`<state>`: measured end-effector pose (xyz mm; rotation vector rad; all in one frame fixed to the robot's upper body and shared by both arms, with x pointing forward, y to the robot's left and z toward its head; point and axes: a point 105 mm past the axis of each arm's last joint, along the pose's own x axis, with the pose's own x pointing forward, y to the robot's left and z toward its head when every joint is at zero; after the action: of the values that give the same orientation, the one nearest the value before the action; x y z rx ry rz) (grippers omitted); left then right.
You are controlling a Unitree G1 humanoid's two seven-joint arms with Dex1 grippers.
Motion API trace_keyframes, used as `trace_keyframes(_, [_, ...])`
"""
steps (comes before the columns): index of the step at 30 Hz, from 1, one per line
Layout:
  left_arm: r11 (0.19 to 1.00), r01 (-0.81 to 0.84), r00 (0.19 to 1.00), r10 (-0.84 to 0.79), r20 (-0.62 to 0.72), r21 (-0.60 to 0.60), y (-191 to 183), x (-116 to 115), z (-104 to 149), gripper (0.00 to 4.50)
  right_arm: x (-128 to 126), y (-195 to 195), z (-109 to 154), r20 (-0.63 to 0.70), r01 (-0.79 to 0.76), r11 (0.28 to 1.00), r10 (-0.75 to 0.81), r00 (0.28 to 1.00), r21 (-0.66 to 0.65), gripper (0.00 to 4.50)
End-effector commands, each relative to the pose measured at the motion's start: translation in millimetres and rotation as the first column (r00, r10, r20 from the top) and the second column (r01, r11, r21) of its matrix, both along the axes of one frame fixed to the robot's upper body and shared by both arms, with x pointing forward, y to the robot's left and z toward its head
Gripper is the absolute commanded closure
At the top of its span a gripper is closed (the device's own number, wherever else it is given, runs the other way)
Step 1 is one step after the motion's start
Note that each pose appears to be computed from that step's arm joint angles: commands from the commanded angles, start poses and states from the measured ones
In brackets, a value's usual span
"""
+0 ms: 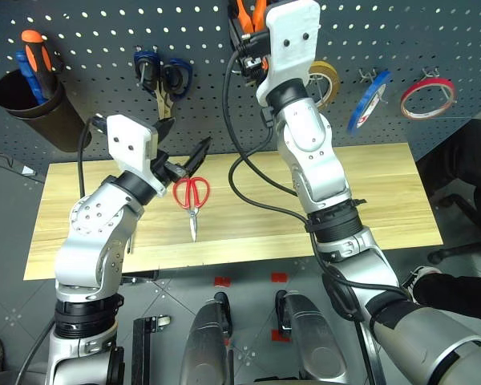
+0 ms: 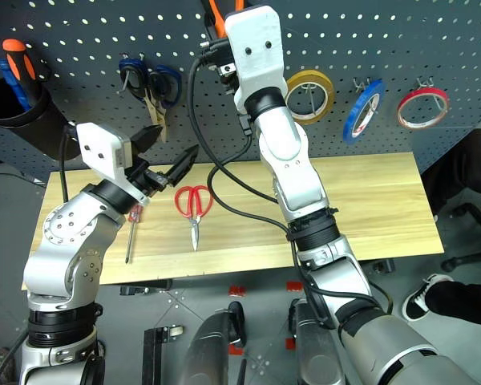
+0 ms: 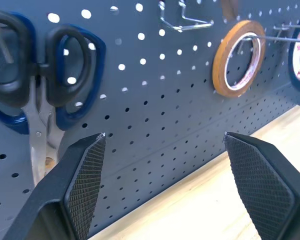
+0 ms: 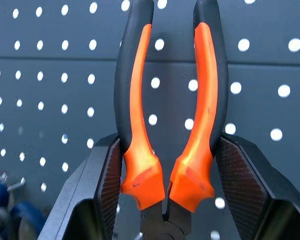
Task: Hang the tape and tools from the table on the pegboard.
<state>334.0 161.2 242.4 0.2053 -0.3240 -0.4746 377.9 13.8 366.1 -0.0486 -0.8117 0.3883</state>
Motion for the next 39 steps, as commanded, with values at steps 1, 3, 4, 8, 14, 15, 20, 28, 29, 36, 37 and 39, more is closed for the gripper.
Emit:
trace_keyframes(1, [1.000,0.000,0.998,0.000,0.055,0.007,-4,-2,11,0.54,-15,4,29,0.118,-0.034,0.998,0.027,0.993,0.058,1.98])
trace_keyframes(3, [1.000,0.002,0.998,-0.002,0.060,0.004,-6,-1,12,0.54,-12,6,30,0.119,-0.031,0.998,0.023,0.993,0.061,1.98])
trace_keyframes(4, [1.000,0.002,0.998,-0.002,0.062,0.003,-6,0,13,0.54,-11,8,31,0.118,-0.031,0.998,0.024,0.993,0.063,1.98])
trace_keyframes(8, [1.000,-0.002,0.998,0.003,0.067,-0.013,-7,3,16,0.54,-8,16,32,0.119,-0.038,0.998,0.031,0.992,0.058,1.98])
trace_keyframes(14, [1.000,0.001,0.997,-0.001,0.076,-0.001,-10,11,16,0.54,9,13,15,0.108,0.023,1.000,-0.024,0.994,0.007,1.98])
trace_keyframes(15, [1.000,0.003,0.997,-0.003,0.076,0.000,-11,12,15,0.54,11,12,14,0.109,0.027,1.000,-0.028,0.994,0.005,1.98])
trace_keyframes(20, [1.000,0.006,0.999,-0.006,0.054,-0.003,-12,13,5,0.54,15,8,-5,0.091,0.048,0.999,-0.047,0.995,-0.016,1.98])
trace_keyframes(28, [1.000,-0.030,0.998,0.030,-0.062,-0.007,-4,17,-33,0.54,18,4,-22,-0.019,0.042,0.999,-0.042,0.999,0.023,1.98])
trace_keyframes(29, [0.999,-0.040,0.996,0.040,-0.074,-0.003,-3,17,-36,0.54,18,3,-23,-0.034,0.039,0.999,-0.038,0.999,0.027,1.98])
trace_keyframes(36, [0.996,-0.091,0.978,0.090,-0.190,0.002,9,24,-64,0.54,23,-4,-36,-0.151,0.004,0.998,0.006,0.988,0.068,1.02])
trace_keyframes(37, [0.995,-0.096,0.977,0.095,-0.191,0.003,10,24,-65,0.54,23,-5,-36,-0.155,0.004,0.998,0.006,0.988,0.066,0.75])
trace_keyframes(39, [0.995,-0.099,0.972,0.096,-0.213,-0.005,11,24,-69,0.19,23,-9,-39,-0.171,0.004,0.999,0.005,0.985,0.050,0.08])
